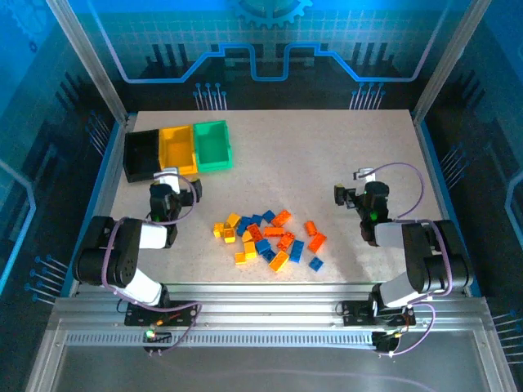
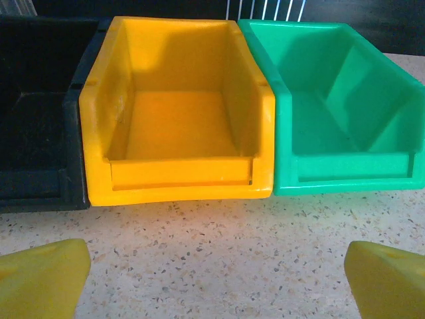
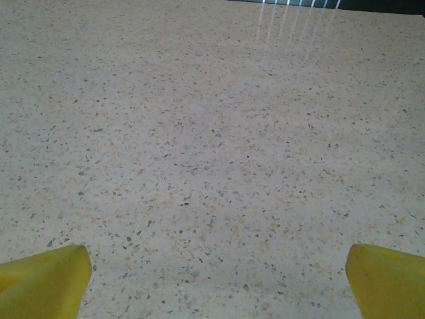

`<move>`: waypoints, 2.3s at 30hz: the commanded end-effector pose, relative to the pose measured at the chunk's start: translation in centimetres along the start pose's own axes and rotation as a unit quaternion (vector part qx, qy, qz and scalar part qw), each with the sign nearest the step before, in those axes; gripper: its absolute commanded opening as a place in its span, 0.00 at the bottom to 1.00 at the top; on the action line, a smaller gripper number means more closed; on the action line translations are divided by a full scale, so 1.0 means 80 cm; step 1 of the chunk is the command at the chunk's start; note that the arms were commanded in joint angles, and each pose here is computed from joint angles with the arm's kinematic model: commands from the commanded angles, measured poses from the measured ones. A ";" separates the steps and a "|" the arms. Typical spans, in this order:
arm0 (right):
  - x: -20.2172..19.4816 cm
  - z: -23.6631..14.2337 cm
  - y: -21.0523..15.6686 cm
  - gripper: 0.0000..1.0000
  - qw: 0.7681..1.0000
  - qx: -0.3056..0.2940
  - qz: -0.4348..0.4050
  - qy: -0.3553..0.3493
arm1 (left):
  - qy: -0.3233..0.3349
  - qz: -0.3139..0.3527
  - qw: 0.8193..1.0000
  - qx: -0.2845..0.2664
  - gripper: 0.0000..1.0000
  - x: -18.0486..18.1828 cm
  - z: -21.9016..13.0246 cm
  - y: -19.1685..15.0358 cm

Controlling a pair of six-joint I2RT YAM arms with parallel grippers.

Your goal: Sort the legos into containers by color

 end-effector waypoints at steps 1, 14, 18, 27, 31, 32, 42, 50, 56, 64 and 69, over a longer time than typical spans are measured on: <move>0.004 0.002 0.015 1.00 1.000 -0.029 -0.009 0.006 | -0.009 -0.002 1.000 -0.006 0.99 0.000 0.000 0.001; 0.004 0.002 0.015 1.00 1.000 -0.029 -0.009 0.006 | -0.009 -0.003 1.000 -0.006 0.99 0.000 0.000 0.001; 0.004 0.002 0.015 1.00 1.000 -0.029 -0.010 0.005 | -0.009 -0.003 1.000 -0.007 0.99 0.000 0.000 0.002; 0.004 0.002 0.015 1.00 1.000 -0.029 -0.010 0.006 | -0.017 0.001 1.000 -0.003 0.99 -0.003 0.001 0.002; 0.004 0.002 0.015 1.00 1.000 -0.028 -0.010 0.007 | -0.016 0.002 1.000 -0.004 0.99 -0.003 0.001 0.002; 0.004 0.002 0.015 1.00 1.000 -0.028 -0.009 0.008 | -0.017 0.001 1.000 -0.003 0.99 -0.003 0.001 0.002; 0.000 -0.002 0.044 1.00 1.000 0.009 -0.004 0.023 | 0.000 0.001 1.000 -0.015 0.99 -0.003 -0.014 0.020; 0.012 -0.016 0.086 1.00 0.997 0.062 0.031 -0.043 | 0.074 -0.099 0.990 -0.064 0.99 0.007 -0.060 0.088; 0.024 -0.012 0.131 1.00 0.984 0.081 0.155 -0.036 | 0.150 -0.334 0.928 -0.067 0.99 0.026 -0.078 0.105; 0.056 0.012 0.134 1.00 0.967 0.123 0.188 0.120 | 0.049 -0.366 0.929 0.011 0.99 0.015 -0.061 0.143; 0.067 -0.029 0.154 1.00 0.992 0.069 0.045 -0.098 | 0.065 -0.250 0.960 0.110 0.99 -0.009 -0.024 0.176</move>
Point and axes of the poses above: each hand's point on the last joint's axis, 136 mm out from that joint toward the fingers, its own z axis out along the fingers, its own x axis along the line the jaws close on, y = z × x, the point moved 9 cm from there along -z, back along the fingers, and after that the axes turned 2 degrees about -z, right-handed, at the moved point
